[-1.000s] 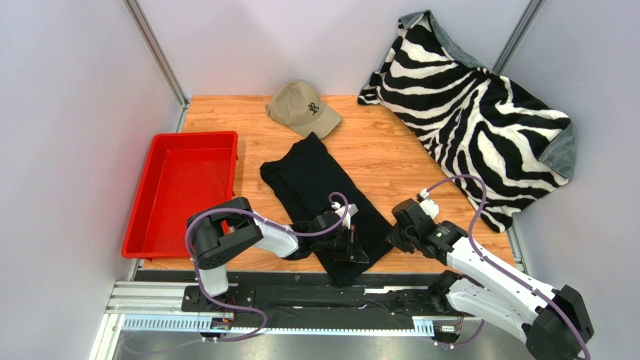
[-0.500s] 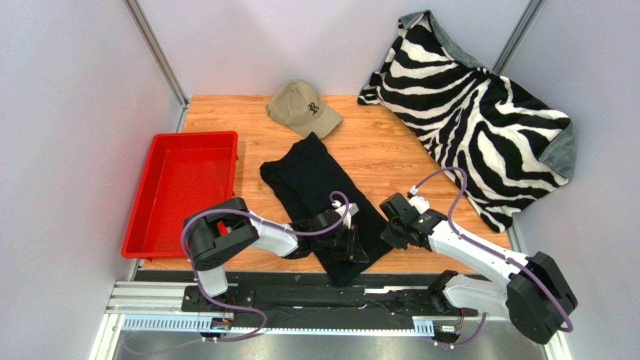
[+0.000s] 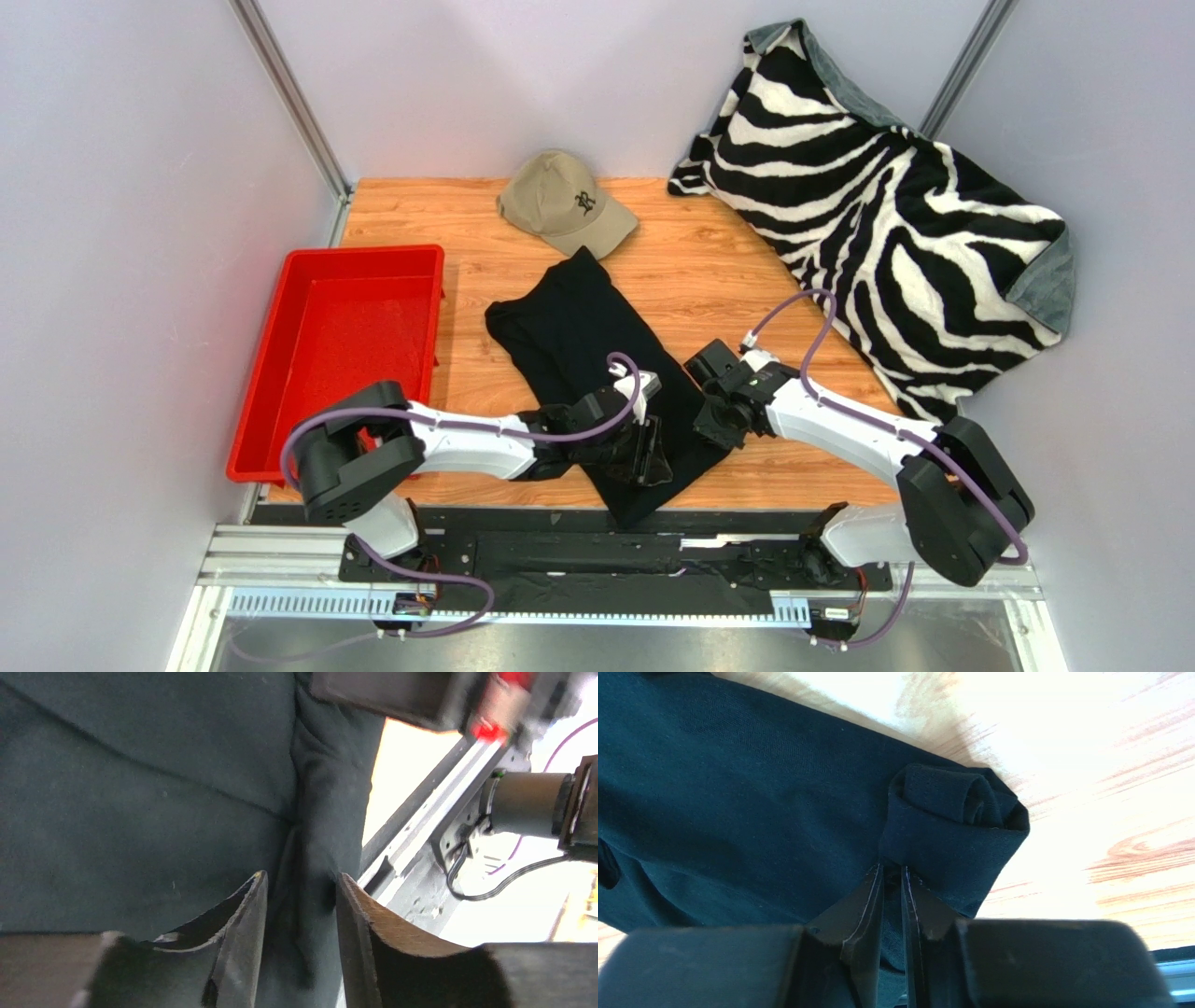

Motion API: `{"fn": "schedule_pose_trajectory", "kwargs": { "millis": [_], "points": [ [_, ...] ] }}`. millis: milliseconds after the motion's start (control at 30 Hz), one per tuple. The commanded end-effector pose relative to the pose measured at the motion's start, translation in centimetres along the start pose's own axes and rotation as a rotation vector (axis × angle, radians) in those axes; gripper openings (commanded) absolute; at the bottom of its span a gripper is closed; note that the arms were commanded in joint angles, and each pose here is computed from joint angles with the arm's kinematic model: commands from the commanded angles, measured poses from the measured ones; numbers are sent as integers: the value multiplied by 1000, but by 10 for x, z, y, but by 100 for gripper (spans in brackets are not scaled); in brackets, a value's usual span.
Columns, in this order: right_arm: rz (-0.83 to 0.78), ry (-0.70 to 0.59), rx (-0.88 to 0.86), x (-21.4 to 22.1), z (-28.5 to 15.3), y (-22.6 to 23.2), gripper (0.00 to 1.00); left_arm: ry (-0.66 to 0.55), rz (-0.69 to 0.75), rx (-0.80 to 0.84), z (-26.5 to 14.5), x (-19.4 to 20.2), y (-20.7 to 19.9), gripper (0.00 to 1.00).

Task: Roll the t-shirts
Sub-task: Roll the T-shirt to the center of the board.

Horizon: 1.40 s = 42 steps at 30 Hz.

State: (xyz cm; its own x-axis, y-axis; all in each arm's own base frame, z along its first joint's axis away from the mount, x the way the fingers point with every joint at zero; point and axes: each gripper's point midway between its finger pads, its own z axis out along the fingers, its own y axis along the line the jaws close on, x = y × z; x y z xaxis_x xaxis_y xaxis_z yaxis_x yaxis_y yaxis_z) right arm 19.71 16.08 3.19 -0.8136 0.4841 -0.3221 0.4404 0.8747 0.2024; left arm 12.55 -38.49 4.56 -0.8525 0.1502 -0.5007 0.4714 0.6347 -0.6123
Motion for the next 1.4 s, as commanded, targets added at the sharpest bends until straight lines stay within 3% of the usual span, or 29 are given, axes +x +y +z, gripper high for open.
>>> {"fn": "schedule_pose_trajectory", "kwargs": {
  "millis": [0, 200, 567, 767, 867, 967, 1067, 1167, 1367],
  "points": [
    [-21, -24, 4, -8, -1, 9, 19, -9, 160, -52, -17, 4, -10, 51],
    [-26, -12, 22, -7, 3, 11, 19, -5, 255, -130, -22, 13, -8, 58],
    [-33, -17, 39, -10, 5, 12, 19, 36, 278, -171, -34, 26, -1, 57],
    [-31, -18, 45, -12, 6, 13, 19, 63, 248, -178, -40, 35, 4, 43],
    [-31, -25, 34, -15, 4, 17, 21, 75, 221, -166, -38, 40, 5, 28],
    [-36, -30, 23, -18, 1, 21, 25, 91, 171, -138, -36, 45, 6, 4],
    [-40, -38, 6, -21, -1, 26, 30, 114, 113, -121, -36, 51, 12, 0],
    [-42, -59, -41, -26, -9, 35, 42, 109, 40, -67, -34, 48, 12, 0],
    [-60, -109, -115, -36, -32, 41, 49, 132, -81, 18, -33, 46, 16, 0]
  ]
}}
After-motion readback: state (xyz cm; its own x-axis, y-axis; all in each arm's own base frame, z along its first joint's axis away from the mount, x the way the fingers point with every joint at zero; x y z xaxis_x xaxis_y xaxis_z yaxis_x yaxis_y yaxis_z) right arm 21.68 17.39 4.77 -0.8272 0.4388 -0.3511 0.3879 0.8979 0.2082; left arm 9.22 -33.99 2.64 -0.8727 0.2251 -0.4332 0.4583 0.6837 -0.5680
